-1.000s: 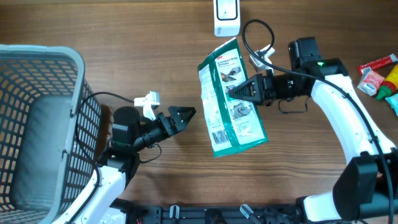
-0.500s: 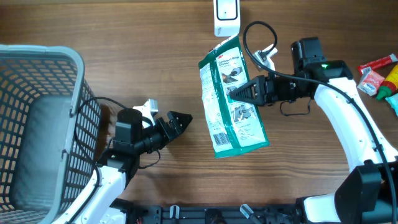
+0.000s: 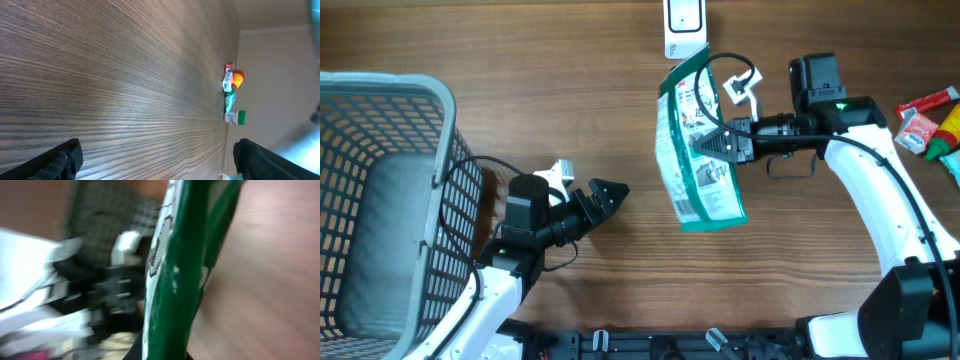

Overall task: Scan the item barcode
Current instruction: 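Hold the packet up in front of the white scanner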

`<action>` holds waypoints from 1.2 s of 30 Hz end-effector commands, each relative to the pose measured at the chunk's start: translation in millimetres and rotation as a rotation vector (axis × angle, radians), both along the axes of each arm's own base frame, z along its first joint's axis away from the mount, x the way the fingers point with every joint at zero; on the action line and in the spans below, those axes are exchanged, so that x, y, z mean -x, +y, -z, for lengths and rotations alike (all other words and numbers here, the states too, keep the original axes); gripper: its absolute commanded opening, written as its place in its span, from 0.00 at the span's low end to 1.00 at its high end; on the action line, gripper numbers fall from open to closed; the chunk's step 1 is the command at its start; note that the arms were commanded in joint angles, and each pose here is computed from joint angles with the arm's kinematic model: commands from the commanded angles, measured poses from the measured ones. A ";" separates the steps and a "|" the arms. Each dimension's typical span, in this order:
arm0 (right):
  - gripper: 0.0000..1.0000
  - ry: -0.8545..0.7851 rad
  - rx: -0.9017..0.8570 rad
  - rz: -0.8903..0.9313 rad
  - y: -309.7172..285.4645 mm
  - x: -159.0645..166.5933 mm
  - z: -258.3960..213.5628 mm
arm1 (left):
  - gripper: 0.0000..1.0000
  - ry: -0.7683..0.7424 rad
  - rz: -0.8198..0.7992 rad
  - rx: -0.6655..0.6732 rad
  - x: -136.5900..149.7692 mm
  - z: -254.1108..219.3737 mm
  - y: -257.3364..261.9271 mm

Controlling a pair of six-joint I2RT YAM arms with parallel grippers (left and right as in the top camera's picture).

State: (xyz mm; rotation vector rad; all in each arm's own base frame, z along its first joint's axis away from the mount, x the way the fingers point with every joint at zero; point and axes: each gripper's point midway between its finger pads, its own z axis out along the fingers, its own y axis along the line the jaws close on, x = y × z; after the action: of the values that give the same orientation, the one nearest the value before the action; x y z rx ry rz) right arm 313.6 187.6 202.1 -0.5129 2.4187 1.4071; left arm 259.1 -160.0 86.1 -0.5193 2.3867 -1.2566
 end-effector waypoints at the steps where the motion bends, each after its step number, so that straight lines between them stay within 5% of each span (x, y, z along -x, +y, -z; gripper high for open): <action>1: 0.05 -0.170 0.131 0.071 -12.0 -29.5 -24.1 | 1.00 -0.025 -0.015 -0.018 -4.8 -2.7 4.0; 10: 0.05 -0.955 0.391 0.142 -0.7 -116.2 -115.2 | 1.00 -0.025 -0.015 -0.019 -4.9 -2.5 4.0; 14: 0.05 -1.206 0.596 0.074 23.4 -149.0 -103.5 | 1.00 -0.025 -0.015 -0.019 -4.9 -2.5 4.0; 19: 0.05 -1.383 0.838 0.165 27.1 -224.8 -62.6 | 1.00 -0.025 -0.015 -0.019 -4.9 -2.5 4.0; 23: 0.05 -1.535 0.845 0.263 39.8 -268.0 -35.2 | 1.00 -0.025 -0.015 -0.019 -4.9 -2.5 4.0; 28: 0.05 -1.548 0.955 0.246 41.4 -293.5 34.8 | 1.00 -0.025 -0.015 -0.018 -4.8 -2.7 4.0; 36: 0.05 -1.596 0.914 0.249 48.8 -294.4 31.2 | 1.00 -0.025 -0.015 -0.018 -4.8 -2.7 4.0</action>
State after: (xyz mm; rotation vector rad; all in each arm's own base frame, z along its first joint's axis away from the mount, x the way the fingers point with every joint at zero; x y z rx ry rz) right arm 606.3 230.7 149.8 -0.9474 1.4406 -0.4043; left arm 259.2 -159.5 85.5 -0.5229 2.3880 -1.2522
